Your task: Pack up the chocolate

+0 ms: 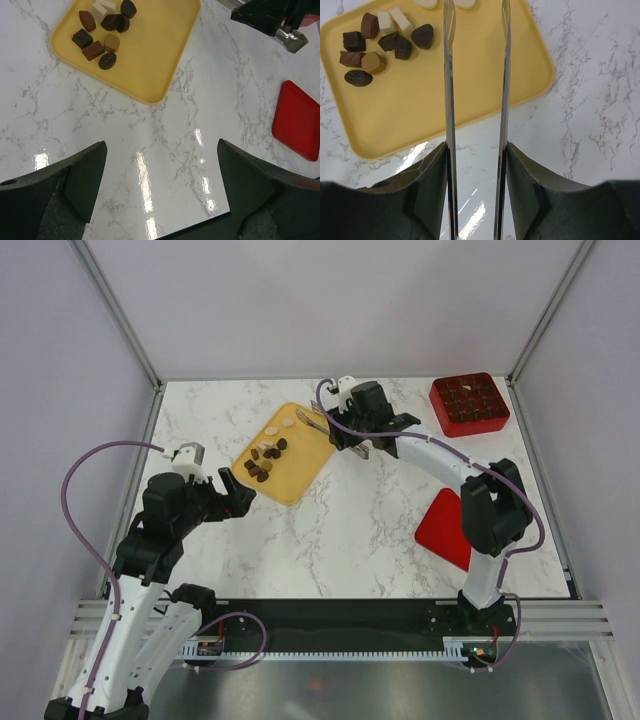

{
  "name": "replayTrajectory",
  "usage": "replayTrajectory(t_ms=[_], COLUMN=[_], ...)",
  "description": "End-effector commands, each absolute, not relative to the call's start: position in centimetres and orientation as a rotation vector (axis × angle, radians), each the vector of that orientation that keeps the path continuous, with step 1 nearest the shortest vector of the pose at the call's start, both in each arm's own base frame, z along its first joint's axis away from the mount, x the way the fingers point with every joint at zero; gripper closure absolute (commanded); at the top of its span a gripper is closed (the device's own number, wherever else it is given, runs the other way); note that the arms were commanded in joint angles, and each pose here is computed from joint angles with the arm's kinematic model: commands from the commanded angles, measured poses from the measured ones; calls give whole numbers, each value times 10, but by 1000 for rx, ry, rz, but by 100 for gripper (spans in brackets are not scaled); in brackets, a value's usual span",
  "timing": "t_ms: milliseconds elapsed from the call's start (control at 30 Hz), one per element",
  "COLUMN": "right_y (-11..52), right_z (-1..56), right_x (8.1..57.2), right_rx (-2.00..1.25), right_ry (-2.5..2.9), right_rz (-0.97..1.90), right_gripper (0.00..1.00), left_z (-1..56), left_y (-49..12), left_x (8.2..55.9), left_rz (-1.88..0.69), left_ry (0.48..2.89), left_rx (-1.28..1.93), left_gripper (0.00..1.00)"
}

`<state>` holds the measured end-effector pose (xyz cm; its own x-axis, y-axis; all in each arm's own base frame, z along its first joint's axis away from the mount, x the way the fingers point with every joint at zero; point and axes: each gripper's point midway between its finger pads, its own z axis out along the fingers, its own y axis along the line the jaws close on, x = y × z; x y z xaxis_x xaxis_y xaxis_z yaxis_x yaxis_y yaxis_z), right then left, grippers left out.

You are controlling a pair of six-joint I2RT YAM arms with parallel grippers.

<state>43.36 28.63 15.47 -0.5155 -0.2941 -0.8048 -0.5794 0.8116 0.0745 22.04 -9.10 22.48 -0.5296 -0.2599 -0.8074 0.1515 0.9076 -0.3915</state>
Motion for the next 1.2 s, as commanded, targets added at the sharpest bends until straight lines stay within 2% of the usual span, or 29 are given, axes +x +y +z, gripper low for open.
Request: replayTrajectory(t_ms=[0, 433, 800, 1167], right_y=[313, 351, 366, 363], right_z=[161, 111, 91, 93], right_x=[450, 468, 479, 484], right_rx=[-708, -795, -797, -794], right_ry=[2042, 2076, 2093, 2101], right_rz=[454, 454, 428, 376], right_gripper=[45, 44, 44, 51], left_z=[231, 232, 233, 234], left_y=[-88, -86, -88, -86], left_x=[225, 224, 224, 223], left_rz=[-499, -495, -500, -496], left_ry=[2026, 2018, 2019, 2012], left_rx=[-74, -78, -72, -76], left_gripper=[0, 0, 0, 0])
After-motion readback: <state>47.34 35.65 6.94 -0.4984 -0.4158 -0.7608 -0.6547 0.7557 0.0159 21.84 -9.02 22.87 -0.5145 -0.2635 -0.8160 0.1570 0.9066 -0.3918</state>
